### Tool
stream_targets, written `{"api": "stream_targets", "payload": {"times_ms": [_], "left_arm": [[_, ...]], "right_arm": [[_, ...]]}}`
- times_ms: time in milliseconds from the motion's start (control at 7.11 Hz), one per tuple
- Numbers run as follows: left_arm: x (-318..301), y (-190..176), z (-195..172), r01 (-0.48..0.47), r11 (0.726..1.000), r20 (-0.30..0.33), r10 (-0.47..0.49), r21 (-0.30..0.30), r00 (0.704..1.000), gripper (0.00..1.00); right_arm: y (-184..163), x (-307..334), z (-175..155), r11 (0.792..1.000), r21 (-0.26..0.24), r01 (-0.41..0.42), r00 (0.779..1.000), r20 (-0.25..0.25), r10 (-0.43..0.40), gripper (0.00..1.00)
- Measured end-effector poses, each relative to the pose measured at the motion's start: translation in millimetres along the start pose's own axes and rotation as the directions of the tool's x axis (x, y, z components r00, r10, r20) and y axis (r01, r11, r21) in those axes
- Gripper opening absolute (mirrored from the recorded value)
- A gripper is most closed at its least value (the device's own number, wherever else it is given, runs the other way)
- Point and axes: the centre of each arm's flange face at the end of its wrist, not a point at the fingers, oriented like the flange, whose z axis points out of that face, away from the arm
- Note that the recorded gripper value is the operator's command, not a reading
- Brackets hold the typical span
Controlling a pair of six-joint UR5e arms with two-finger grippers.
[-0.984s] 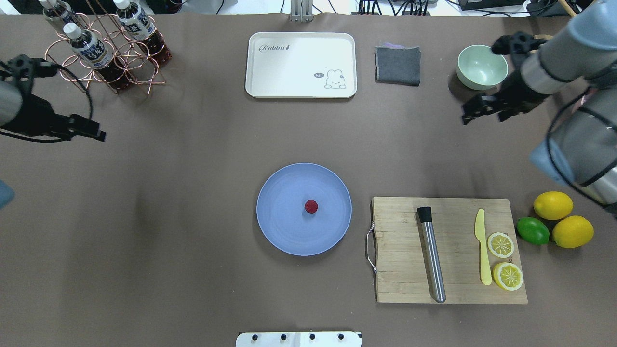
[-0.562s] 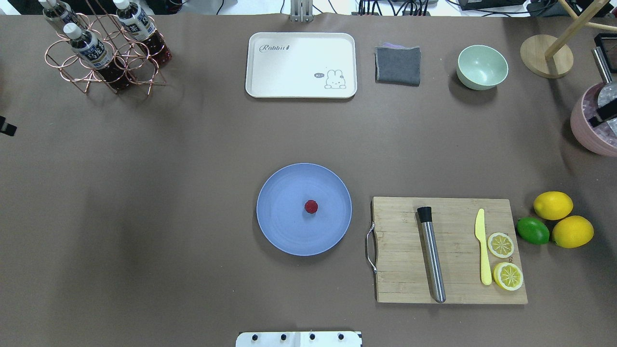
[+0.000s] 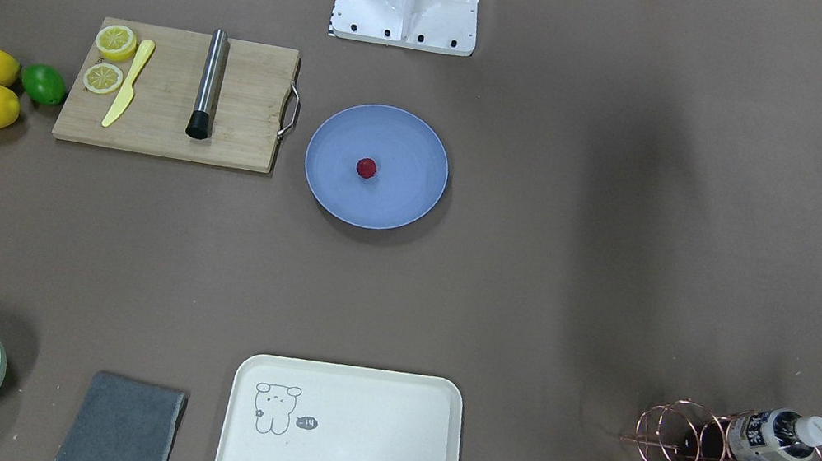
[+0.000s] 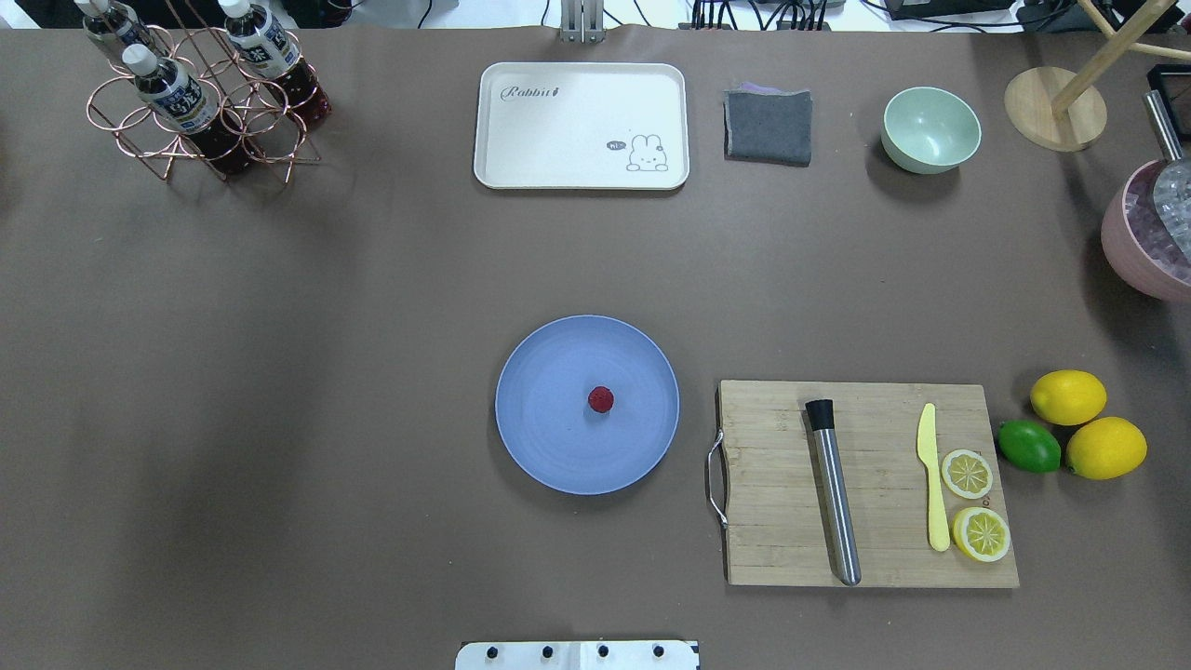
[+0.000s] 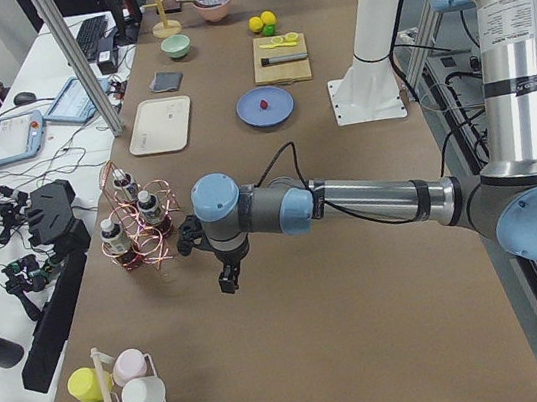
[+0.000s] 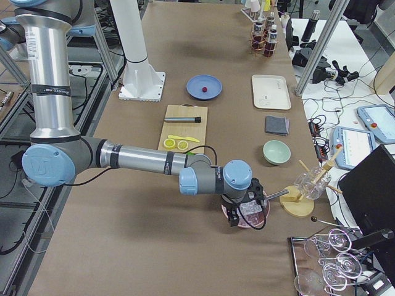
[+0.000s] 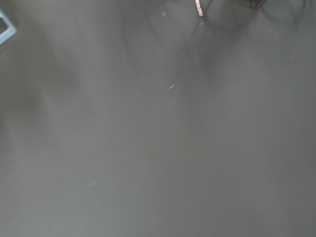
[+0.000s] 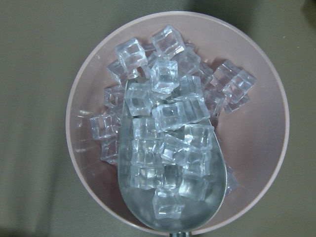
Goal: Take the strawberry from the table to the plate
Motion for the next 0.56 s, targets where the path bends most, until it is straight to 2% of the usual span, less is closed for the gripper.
{"api": "stream_targets", "payload": {"times_ms": [562], "left_arm": [[-10.2,5.3,-3.8,0.011,1.0,0.007,-0.011,0.0,1.0,0.97]], "right_arm": [[-2.6,-2.1,-4.2,1.0,0.009,0.003,1.0,-0.004,-0.003,1.0]]}}
